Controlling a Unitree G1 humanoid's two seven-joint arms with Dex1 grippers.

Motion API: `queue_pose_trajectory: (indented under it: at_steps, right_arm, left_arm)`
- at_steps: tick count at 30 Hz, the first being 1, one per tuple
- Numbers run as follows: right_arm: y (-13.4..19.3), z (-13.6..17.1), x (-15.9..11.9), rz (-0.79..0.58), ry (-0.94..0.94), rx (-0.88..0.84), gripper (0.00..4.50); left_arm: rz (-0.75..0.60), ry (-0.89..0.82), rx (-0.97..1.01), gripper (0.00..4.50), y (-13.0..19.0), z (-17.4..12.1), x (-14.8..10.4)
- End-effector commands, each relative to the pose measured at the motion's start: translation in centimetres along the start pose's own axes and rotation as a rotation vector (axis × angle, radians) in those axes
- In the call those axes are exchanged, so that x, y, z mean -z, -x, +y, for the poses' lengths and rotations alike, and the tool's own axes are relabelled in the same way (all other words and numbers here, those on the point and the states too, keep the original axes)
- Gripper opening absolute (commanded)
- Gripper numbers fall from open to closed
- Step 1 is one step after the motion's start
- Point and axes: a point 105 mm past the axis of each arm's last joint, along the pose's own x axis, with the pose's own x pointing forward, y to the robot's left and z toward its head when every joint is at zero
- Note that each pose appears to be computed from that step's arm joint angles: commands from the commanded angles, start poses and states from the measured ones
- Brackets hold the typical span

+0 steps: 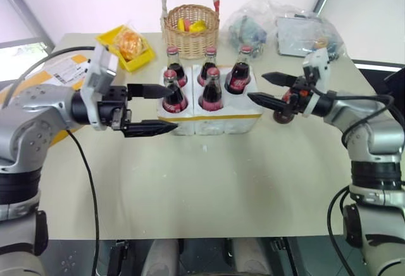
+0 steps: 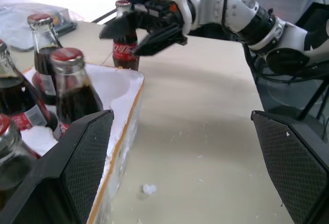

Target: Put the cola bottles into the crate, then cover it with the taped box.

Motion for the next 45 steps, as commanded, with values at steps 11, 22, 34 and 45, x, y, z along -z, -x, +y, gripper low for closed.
queue_pose_trajectory:
  at_steps: [11, 22, 34, 45]
  right_arm:
    - [9.0, 0.6, 0.3, 0.072, 0.015, 0.291, 4.45]
    - [11.3, -5.4, 3.4, 0.071, -0.03, 0.626, 4.45]
    - [8.2, -7.3, 5.0, 0.041, -0.056, 0.618, 4.45]
    - [5.1, -9.2, 5.7, 0.007, -0.104, 0.609, 4.45]
  left_arm:
    - [-0.005, -0.081, 0.087, 4.5, -1.4, 0.9, -1.0]
    - [-0.016, -0.086, 0.096, 4.5, -1.6, 0.0, -1.2]
    - [0.009, -0.092, 0.061, 4.5, -1.1, -0.2, -1.4]
    - [0.016, -0.091, 0.031, 4.5, -1.0, -0.1, -1.5]
